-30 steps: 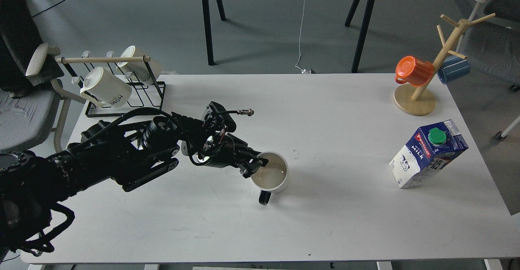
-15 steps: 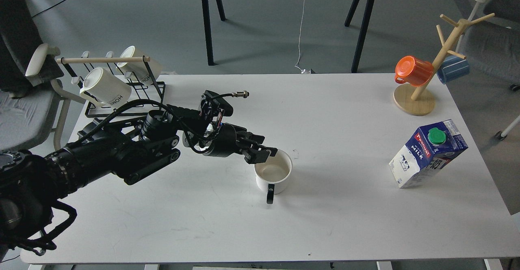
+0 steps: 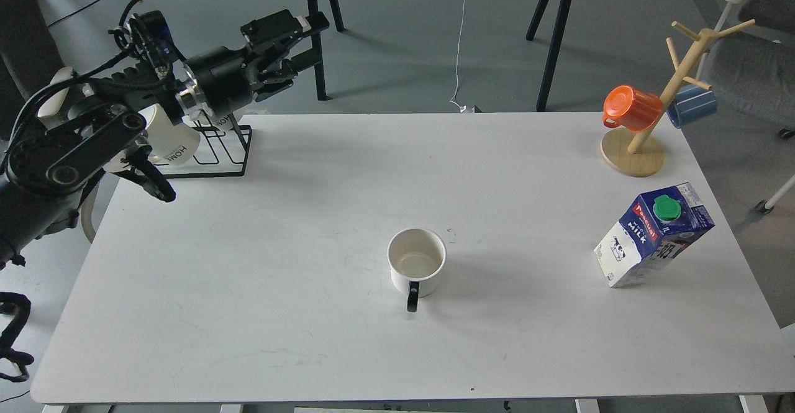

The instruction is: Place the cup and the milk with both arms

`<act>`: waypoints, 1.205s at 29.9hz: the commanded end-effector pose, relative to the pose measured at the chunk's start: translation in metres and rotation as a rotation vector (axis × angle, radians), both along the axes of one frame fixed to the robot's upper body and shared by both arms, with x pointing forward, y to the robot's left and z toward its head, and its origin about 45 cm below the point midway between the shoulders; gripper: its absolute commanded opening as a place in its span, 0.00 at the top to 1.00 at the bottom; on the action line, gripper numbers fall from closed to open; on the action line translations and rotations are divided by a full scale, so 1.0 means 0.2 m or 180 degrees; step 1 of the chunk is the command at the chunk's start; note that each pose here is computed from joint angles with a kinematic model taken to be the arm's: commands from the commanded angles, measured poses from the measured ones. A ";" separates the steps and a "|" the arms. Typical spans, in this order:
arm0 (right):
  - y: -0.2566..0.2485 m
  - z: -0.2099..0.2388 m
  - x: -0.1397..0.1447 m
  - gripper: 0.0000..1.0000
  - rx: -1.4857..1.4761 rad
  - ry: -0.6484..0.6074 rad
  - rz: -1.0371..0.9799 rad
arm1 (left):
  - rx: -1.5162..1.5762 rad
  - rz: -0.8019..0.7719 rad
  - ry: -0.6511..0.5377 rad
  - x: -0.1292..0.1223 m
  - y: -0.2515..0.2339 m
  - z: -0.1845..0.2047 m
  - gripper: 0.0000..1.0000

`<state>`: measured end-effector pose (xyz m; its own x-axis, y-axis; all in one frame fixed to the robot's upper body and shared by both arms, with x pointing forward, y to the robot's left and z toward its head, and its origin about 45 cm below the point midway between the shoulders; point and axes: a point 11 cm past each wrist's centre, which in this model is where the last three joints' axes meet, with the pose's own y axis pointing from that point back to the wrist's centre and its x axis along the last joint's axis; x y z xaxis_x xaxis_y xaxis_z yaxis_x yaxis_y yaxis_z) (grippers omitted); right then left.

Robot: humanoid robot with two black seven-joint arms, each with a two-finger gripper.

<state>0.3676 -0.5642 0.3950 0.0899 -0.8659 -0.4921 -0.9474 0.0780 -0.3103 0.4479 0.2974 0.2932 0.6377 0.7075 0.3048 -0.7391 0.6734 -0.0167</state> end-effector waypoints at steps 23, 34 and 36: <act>-0.07 -1.20 -1.13 0.01 0.2667 0.1978 -0.0865 | -0.1540 0.1574 0.0397 -0.23 0.87 -0.08 0.08; 0.37 -1.53 -1.08 0.01 0.2501 0.2603 -0.0094 | -0.1597 0.1517 0.0487 -0.23 0.80 -0.15 0.08; 0.44 -1.55 -1.04 0.01 0.2490 0.2584 0.0050 | -0.1600 0.1513 0.0500 -0.23 0.79 -0.16 0.08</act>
<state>0.1480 -0.4976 0.0921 -0.5317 -0.2846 -0.7977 -0.8355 0.0220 0.5490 0.4032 0.4571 0.2647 0.2340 0.9518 -0.1982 -0.9700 0.2146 -0.1145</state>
